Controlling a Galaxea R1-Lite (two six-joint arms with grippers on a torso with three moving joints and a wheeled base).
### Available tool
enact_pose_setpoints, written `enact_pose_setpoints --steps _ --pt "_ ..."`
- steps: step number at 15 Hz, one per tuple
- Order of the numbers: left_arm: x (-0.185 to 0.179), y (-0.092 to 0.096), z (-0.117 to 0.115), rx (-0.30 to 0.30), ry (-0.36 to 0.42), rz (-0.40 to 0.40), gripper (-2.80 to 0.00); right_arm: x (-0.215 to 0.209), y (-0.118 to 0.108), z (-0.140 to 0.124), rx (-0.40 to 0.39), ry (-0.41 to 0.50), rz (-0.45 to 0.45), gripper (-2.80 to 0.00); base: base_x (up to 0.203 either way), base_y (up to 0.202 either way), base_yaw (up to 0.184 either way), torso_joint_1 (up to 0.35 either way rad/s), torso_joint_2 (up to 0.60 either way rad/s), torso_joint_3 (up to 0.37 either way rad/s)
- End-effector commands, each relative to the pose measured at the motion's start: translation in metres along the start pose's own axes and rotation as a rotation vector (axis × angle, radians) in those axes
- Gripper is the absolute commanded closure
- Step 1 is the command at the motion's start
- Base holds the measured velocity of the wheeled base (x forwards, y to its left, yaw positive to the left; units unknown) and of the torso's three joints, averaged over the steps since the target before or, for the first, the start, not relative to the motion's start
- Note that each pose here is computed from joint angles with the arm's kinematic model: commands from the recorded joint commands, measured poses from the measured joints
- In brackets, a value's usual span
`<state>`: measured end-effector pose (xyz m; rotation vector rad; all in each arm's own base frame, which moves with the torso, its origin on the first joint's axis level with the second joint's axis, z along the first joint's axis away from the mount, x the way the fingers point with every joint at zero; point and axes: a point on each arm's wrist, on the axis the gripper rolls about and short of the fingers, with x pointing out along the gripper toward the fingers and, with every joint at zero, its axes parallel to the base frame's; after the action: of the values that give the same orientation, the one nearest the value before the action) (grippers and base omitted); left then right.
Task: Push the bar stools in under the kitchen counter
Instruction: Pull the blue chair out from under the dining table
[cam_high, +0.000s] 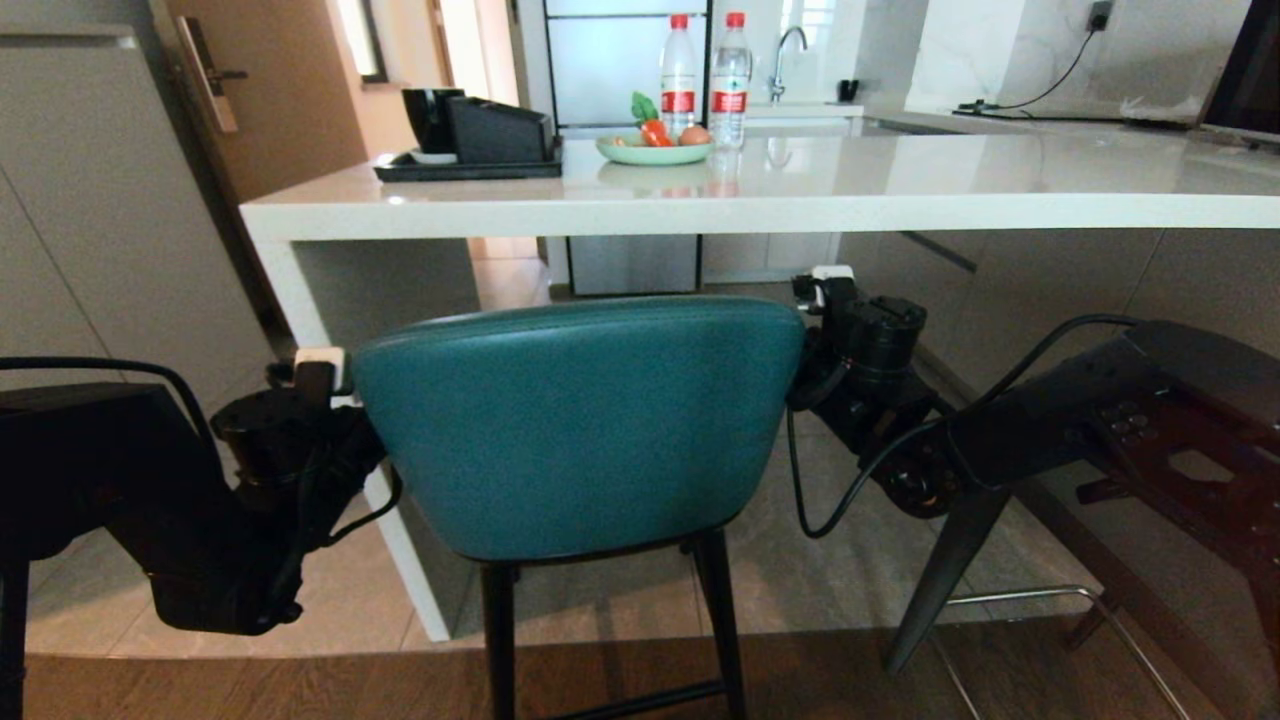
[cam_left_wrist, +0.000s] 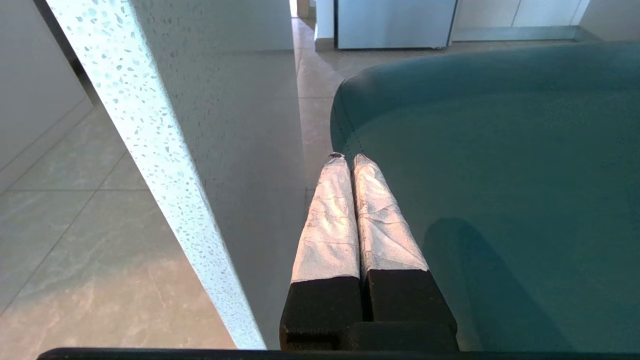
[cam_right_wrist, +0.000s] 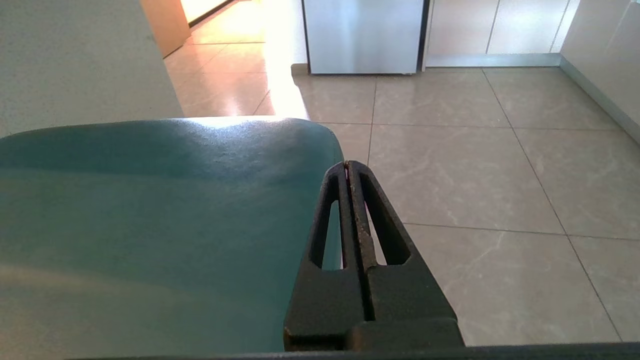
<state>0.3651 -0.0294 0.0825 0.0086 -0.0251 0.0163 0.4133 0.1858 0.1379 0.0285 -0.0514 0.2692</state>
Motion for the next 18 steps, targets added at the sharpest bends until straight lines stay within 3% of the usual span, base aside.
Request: enact_pose_setpoints --steps 1,10,18 --pt "-0.001 -0.001 0.002 -0.001 -0.008 -0.004 0.00 -0.003 0.005 -0.002 -0.001 0.009 0.010 0.00 0.000 0.000 0.000 0.000 0.00 0.000" --pt "-0.002 0.002 0.003 -0.002 -0.026 -0.037 0.00 -0.018 0.010 -0.013 -0.001 0.022 0.013 0.00 -0.006 0.000 0.000 0.001 0.00 0.000" --pt "-0.002 0.001 0.004 -0.002 -0.030 -0.036 0.00 -0.016 0.004 -0.017 -0.002 0.024 -0.002 0.00 -0.186 0.000 -0.003 0.002 0.00 0.002"
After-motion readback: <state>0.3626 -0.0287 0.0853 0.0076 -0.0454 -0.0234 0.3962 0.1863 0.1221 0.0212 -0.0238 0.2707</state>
